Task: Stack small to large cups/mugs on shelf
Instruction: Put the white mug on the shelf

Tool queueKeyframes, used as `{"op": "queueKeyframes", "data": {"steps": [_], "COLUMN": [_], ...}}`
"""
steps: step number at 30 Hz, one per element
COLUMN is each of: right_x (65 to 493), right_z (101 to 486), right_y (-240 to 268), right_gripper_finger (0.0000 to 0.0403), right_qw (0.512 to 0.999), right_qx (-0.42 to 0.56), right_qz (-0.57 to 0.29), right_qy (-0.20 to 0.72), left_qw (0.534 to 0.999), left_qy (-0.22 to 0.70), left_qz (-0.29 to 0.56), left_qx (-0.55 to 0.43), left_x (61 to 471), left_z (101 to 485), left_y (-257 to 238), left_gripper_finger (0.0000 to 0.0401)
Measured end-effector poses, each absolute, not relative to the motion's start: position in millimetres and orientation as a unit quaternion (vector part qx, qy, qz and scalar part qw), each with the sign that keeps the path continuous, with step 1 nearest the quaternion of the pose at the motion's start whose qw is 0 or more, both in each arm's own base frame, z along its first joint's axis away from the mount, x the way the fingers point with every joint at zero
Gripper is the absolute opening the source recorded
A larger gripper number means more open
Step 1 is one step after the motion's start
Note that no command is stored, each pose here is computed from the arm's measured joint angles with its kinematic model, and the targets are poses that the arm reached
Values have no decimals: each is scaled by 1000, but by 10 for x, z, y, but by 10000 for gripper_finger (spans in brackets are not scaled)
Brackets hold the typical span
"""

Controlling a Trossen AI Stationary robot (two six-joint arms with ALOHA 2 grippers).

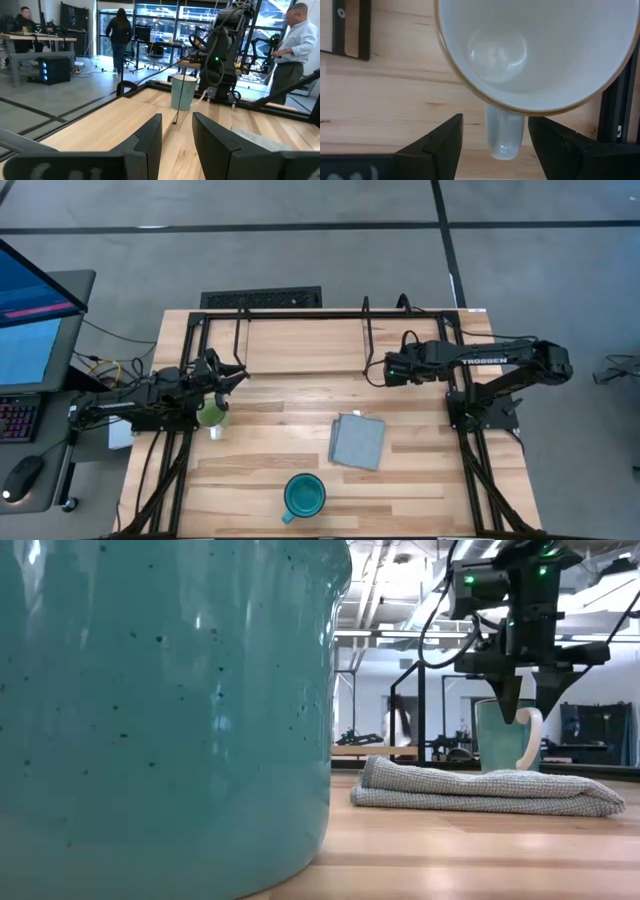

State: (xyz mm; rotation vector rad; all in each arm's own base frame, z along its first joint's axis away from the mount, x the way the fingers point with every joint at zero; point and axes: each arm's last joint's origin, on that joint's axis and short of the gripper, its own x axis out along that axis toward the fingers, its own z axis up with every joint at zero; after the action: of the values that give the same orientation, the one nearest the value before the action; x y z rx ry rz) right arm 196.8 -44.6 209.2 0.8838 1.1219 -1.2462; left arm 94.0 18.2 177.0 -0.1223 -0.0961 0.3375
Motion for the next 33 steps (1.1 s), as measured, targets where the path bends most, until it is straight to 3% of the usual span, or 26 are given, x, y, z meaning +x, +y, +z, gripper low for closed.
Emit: {"op": "queueKeyframes", "data": {"steps": [12,33], "right_x": [1961,1976], "right_z": [2090,2089], "right_y": [-478,-474], "right_gripper_finger": [245,133], "right_qw": [574,575], "right_qx": [394,405], "right_qz": [-531,-523], "right_qy": [483,482], "left_qw": [983,983], "left_qy": [-48,-48], "left_qz": [168,168], "left_qx": [-61,-61], "left_x": [940,940], "left_z": [1770,1771], "left_y": [182,182], "left_gripper_finger": [98,98]}}
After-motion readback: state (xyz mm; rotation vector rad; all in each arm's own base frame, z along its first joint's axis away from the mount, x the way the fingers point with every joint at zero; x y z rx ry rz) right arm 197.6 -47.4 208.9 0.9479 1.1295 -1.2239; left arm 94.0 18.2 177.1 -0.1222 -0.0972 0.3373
